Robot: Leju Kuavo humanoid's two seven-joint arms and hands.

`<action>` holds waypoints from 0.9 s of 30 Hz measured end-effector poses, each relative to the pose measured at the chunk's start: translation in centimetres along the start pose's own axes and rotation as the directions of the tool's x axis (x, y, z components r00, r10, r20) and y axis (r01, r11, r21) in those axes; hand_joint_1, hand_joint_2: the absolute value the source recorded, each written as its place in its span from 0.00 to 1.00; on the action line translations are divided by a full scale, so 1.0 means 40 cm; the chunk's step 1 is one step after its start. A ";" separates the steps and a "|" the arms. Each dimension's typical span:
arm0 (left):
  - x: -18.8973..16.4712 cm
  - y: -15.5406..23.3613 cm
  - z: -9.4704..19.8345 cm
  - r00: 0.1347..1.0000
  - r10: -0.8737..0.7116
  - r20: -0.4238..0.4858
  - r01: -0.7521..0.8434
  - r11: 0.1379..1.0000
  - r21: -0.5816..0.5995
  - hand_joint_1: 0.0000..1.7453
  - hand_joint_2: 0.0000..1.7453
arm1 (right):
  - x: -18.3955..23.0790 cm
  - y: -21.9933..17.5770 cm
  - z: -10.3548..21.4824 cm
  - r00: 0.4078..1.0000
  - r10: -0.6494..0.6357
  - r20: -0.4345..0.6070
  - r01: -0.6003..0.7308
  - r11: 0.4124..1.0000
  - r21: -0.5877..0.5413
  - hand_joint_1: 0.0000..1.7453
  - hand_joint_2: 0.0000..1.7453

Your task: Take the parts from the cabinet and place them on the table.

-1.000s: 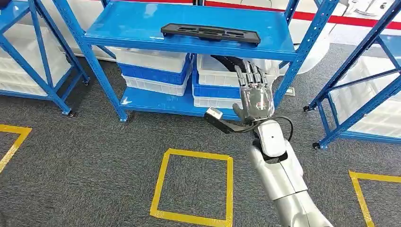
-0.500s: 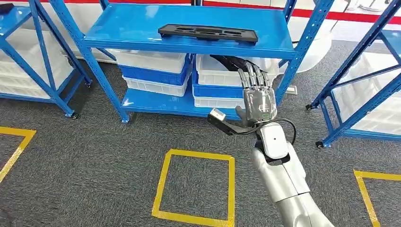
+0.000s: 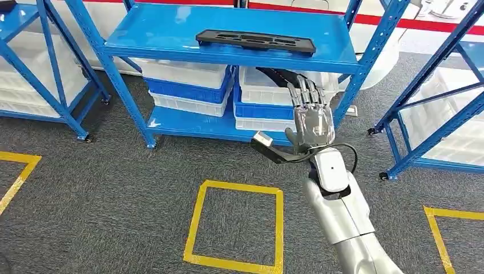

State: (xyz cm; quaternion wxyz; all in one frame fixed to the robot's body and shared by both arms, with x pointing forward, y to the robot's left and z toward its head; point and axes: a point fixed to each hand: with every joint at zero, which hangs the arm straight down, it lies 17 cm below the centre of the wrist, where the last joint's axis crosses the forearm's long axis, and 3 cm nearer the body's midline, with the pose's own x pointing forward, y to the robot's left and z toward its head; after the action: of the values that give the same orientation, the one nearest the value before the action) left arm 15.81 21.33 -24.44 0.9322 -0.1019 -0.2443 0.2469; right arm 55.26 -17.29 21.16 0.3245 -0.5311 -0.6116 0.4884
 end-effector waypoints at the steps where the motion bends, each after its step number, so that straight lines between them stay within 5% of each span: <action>1: -0.001 0.001 0.000 1.000 0.000 0.000 0.000 1.000 0.001 0.00 0.00 | -0.003 0.004 0.003 1.000 0.001 -0.002 -0.001 1.000 0.003 0.00 1.00; 27: 0.007 -0.001 -0.003 1.000 0.006 -0.002 -0.006 1.000 -0.001 0.00 0.00 | -0.001 -0.004 -0.001 1.000 -0.005 -0.009 0.005 1.000 -0.004 0.00 1.00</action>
State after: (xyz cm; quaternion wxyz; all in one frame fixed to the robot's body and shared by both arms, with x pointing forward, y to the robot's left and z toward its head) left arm 16.09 21.43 -24.41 0.9317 -0.1032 -0.2431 0.2493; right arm 55.27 -17.32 21.34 0.3277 -0.5323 -0.6124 0.4839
